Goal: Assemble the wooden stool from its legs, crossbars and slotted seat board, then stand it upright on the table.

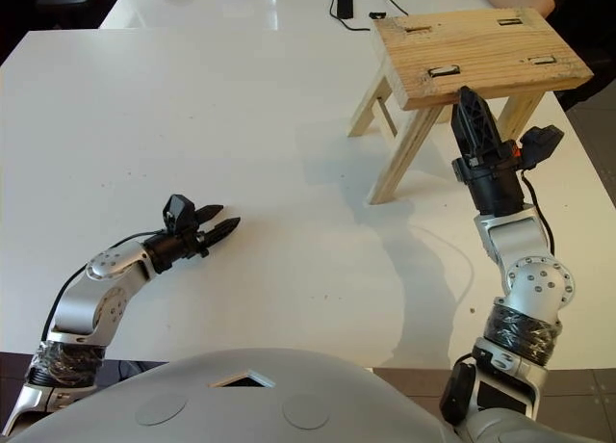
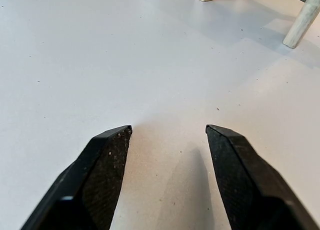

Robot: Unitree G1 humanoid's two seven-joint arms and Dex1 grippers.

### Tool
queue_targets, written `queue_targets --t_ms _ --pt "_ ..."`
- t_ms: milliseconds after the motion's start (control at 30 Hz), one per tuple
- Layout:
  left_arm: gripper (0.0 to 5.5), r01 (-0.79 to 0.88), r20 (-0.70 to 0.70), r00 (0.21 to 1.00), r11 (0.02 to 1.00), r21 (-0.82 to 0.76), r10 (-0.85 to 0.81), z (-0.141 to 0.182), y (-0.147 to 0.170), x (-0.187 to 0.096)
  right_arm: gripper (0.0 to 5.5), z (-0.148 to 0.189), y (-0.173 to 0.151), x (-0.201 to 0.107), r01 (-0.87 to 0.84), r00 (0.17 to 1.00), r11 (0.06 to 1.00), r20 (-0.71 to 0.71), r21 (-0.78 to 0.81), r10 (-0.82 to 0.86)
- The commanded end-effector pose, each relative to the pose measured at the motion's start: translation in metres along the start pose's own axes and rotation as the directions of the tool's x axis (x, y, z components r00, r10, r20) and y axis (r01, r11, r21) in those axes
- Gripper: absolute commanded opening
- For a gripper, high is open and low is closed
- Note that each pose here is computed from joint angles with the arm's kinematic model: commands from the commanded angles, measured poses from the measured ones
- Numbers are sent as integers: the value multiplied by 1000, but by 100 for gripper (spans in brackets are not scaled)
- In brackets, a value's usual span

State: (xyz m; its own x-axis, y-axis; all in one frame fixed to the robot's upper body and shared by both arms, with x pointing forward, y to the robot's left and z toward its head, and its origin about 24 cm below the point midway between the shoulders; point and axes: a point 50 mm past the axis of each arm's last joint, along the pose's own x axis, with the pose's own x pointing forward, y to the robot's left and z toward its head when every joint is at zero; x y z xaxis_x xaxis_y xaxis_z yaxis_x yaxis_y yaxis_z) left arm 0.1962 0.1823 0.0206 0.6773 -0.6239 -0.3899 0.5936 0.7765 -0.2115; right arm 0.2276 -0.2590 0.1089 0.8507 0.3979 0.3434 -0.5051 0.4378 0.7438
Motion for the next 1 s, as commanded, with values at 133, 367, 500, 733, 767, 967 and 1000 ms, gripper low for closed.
queue_targets --t_ms 133,367,500,733,767,967,1000 --pt "276 2 -73 997 1000 -31 -4 -13 0 0 316 -41 -48 -39 226 904 941 -305 -251 -299" --pt "276 -8 -73 997 1000 -30 6 -11 3 0 316 -20 -28 -13 118 969 980 -198 -159 -148" --pt "276 -12 -71 997 999 -31 10 -11 4 2 316 -22 -19 12 71 986 995 -144 -73 -81" --pt "276 -8 -68 998 1000 -26 7 -8 6 5 316 -29 -19 37 73 997 992 -5 99 -73" --pt "276 -8 -68 998 1000 -25 6 -7 7 5 316 -28 -19 40 73 997 991 14 115 -75" --pt "276 -11 -67 998 1000 -23 10 -6 9 6 316 -24 -8 48 12 995 980 97 198 -32" --pt "276 -12 -65 998 1000 -24 11 -6 9 6 316 -23 -4 47 -14 994 977 104 214 -9"
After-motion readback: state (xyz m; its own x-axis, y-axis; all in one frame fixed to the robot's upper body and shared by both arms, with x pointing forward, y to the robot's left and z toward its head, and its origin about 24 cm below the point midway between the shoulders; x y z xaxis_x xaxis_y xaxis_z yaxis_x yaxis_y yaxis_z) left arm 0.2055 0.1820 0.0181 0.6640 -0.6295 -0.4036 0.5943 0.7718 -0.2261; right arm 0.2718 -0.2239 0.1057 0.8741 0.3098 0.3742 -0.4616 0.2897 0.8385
